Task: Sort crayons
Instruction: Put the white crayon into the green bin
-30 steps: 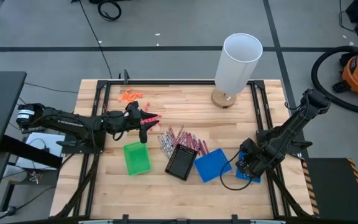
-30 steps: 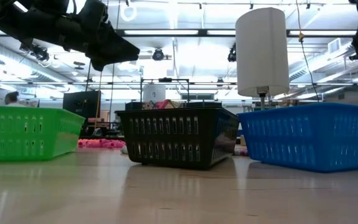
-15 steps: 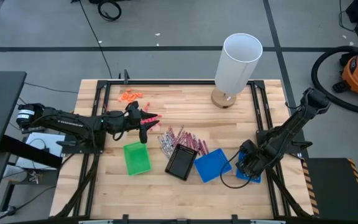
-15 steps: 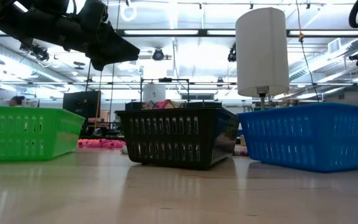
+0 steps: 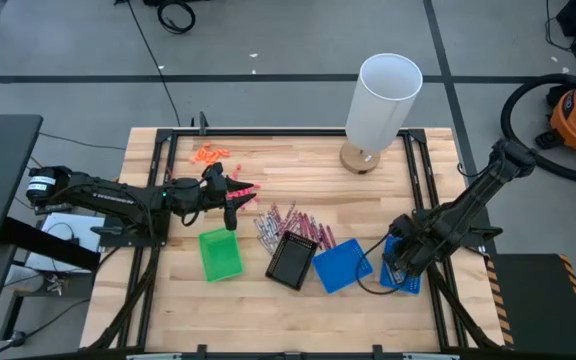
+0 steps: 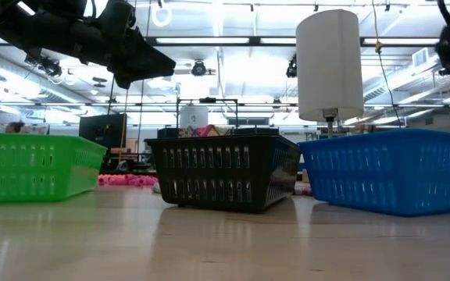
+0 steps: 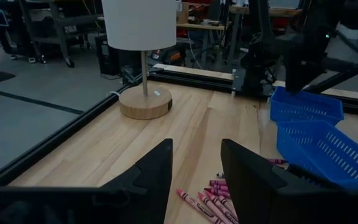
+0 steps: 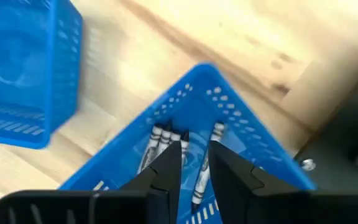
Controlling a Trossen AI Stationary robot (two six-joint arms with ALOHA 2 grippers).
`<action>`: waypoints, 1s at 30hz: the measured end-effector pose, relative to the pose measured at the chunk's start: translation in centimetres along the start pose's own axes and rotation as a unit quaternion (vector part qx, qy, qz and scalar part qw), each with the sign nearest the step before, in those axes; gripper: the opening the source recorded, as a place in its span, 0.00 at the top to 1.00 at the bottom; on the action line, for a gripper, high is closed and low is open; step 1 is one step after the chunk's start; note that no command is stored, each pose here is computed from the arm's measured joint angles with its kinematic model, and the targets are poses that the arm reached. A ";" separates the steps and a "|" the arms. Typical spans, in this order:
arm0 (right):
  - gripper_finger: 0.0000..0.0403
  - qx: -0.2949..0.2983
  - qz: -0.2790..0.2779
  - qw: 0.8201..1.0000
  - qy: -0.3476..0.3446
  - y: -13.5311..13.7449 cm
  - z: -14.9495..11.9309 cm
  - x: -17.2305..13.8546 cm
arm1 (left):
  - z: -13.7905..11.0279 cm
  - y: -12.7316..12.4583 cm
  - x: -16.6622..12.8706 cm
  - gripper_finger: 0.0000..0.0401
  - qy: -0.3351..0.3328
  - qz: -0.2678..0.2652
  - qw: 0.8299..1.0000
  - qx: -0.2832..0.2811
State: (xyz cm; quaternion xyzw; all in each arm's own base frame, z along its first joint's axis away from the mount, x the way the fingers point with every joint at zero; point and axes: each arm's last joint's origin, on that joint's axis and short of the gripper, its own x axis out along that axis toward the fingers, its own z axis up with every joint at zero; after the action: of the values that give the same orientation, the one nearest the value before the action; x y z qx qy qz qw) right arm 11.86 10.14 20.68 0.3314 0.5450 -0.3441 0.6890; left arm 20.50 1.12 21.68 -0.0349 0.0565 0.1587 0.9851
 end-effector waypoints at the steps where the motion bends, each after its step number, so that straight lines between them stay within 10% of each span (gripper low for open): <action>1: 0.78 -0.003 0.002 1.000 -0.006 0.1 0.2 -0.3 | 0.0 0.0 0.0 0.63 0.000 0.000 1.000 0.000; 19: 0.78 -0.113 0.020 0.986 -0.119 1.6 6.0 -1.2 | -1.5 -0.2 -0.1 0.63 0.085 -0.059 0.994 -0.035; 30: 0.78 -0.169 0.061 0.965 -0.191 2.6 10.1 -1.1 | 0.0 -1.4 0.9 0.63 0.168 -0.073 0.982 0.050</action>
State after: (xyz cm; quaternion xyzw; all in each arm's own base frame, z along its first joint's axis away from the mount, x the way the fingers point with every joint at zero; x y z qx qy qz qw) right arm 19.16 3.31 23.84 0.1708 0.4324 -0.2618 0.8458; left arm 21.76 0.07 21.62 -0.0163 0.2265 0.0752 0.9710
